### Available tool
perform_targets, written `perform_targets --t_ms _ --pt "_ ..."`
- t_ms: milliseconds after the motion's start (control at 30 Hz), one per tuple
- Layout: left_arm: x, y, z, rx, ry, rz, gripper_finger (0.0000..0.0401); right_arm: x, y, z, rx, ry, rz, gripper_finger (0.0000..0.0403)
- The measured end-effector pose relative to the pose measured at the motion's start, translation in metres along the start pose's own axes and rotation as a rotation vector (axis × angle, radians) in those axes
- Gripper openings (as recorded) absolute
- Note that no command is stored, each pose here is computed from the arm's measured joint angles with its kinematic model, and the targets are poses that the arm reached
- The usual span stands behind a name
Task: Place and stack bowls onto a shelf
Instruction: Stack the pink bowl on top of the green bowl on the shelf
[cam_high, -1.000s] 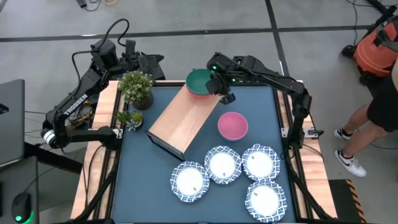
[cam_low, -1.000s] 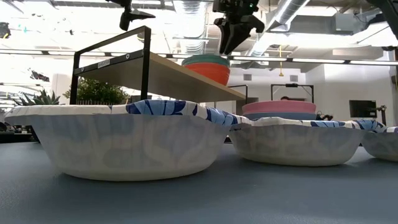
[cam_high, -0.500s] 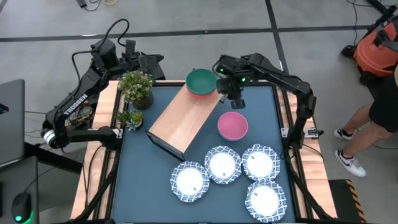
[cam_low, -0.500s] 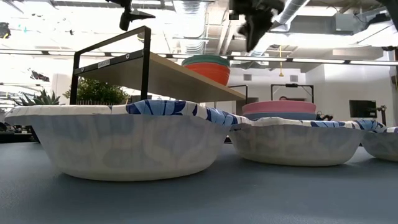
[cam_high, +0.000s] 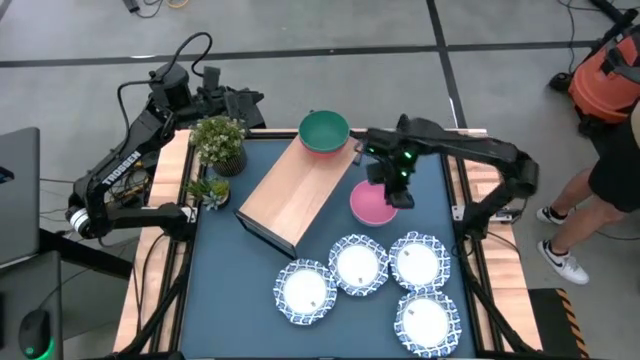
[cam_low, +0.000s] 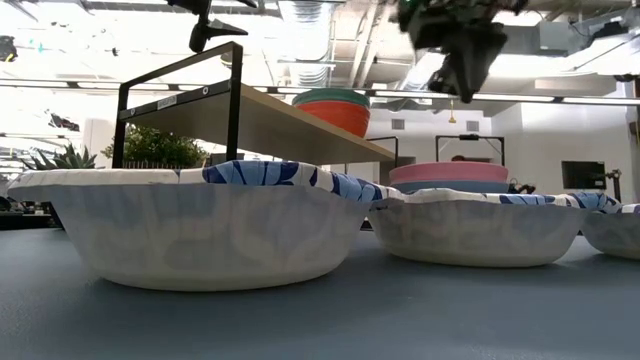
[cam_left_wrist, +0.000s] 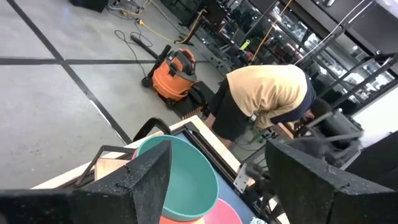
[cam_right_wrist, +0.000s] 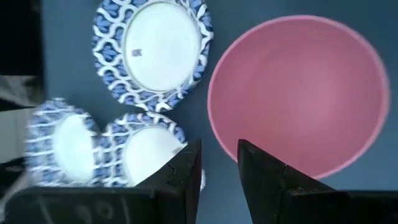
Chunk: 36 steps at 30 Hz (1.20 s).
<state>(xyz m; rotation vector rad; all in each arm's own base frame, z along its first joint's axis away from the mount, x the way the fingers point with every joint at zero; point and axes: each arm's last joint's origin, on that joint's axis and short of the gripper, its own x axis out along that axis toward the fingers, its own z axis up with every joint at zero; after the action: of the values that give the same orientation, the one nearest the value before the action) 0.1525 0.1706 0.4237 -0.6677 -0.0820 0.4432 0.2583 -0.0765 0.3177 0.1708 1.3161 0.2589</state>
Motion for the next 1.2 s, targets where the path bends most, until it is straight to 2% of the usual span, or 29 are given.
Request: perform_targets --t_ms 133,267,367,833,1033,1200 --pt "0.0 0.0 0.0 0.009 0.004 0.003 0.0243 0.008 0.024 -0.012 -0.114 -0.11 -0.109 0.0128" --pt "0.0 0.001 -0.001 0.031 0.004 0.015 0.0243 0.027 0.04 -0.013 -0.217 -0.186 -0.12 0.0128" --pt "0.0 0.002 -0.002 0.027 0.007 0.028 0.0243 0.043 0.045 -0.012 -0.244 -0.168 -0.118 0.0128" --pt "0.0 0.004 -0.004 0.02 0.027 0.054 0.0243 0.112 0.021 0.005 -0.192 0.063 -0.095 0.0128" --pt "0.0 0.004 -0.004 0.019 0.027 0.055 0.0243 0.121 0.015 0.007 -0.155 0.089 -0.095 0.0126" --pt "0.0 0.004 -0.004 0.023 0.027 0.055 0.0243 0.119 0.017 0.007 -0.162 0.075 -0.097 0.0096"
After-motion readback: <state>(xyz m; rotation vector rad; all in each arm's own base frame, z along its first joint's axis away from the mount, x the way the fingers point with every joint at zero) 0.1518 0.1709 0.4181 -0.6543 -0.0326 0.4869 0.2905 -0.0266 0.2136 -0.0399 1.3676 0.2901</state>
